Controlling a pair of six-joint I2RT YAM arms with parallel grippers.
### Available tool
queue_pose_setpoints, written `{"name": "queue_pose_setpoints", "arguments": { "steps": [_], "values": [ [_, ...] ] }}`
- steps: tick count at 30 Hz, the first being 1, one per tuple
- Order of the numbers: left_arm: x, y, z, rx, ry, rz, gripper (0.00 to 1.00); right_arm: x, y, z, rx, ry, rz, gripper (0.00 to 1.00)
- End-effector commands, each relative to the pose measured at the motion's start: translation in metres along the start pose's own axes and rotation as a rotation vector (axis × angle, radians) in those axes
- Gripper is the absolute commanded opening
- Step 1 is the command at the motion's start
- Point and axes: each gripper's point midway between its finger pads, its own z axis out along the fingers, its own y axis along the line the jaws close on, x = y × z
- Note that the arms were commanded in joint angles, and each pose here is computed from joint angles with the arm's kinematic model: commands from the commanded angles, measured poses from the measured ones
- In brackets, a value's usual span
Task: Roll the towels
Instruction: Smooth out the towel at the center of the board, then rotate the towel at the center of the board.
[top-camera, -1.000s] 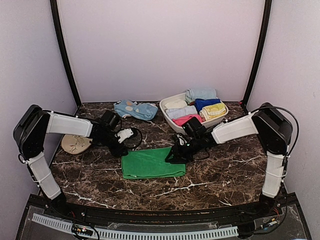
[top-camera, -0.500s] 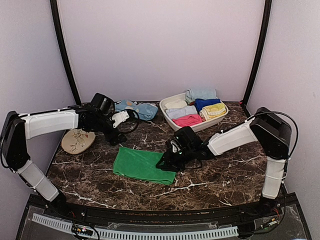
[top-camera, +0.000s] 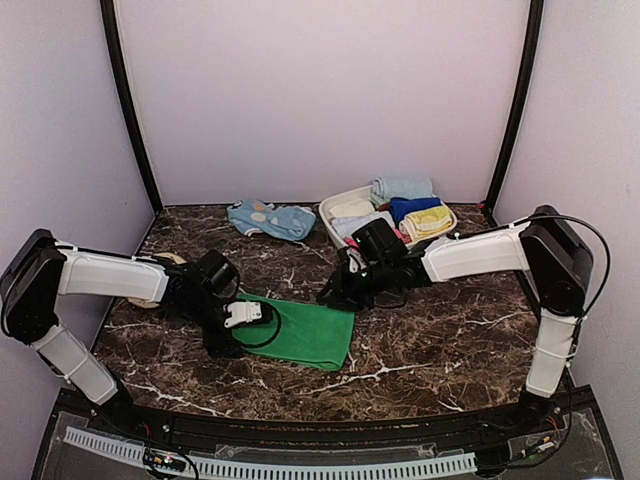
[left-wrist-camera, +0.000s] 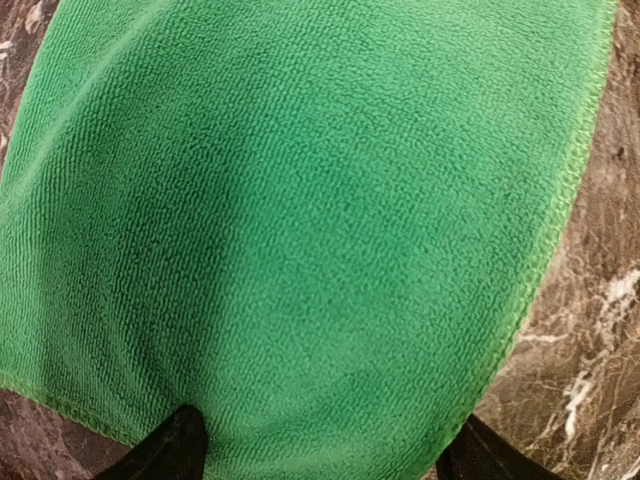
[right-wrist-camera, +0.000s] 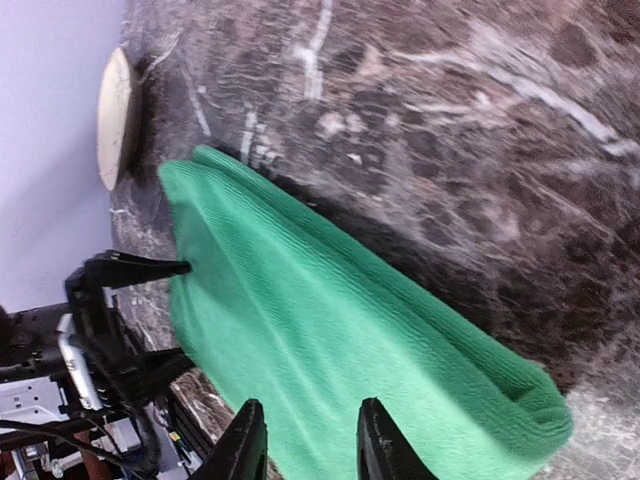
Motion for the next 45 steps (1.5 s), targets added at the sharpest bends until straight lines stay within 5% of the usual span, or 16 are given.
{"name": "queue_pose_setpoints", "arguments": {
  "steps": [1, 4, 14, 23, 32, 36, 45],
  "values": [
    [0.008, 0.021, 0.004, -0.132, 0.023, 0.006, 0.8, 0.028, -0.063, 0.006, 0.159, 0.064, 0.033, 0.29],
    [0.016, 0.038, 0.009, -0.22, 0.058, 0.011, 0.8, 0.044, -0.08, 0.005, 0.199, 0.085, 0.044, 0.17],
    [0.025, 0.143, -0.008, -0.475, 0.099, -0.058, 0.85, 0.094, -0.045, 0.029, 0.138, 0.149, 0.015, 0.17],
    [0.014, 0.211, -0.066, -0.608, 0.051, -0.058, 0.92, 0.125, 0.016, 0.057, -0.014, 0.242, -0.01, 0.21],
    [0.014, 0.174, -0.115, -0.503, -0.089, -0.143, 0.92, 0.096, 0.085, 0.034, -0.137, 0.246, -0.147, 0.28],
    [-0.009, 0.144, -0.117, -0.329, -0.231, -0.247, 0.91, 0.119, 0.103, 0.064, -0.267, 0.356, -0.17, 0.19],
    [-0.01, 0.136, -0.095, -0.225, -0.231, -0.329, 0.89, 0.16, 0.064, 0.109, -0.228, 0.502, -0.161, 0.1]
  ]
}}
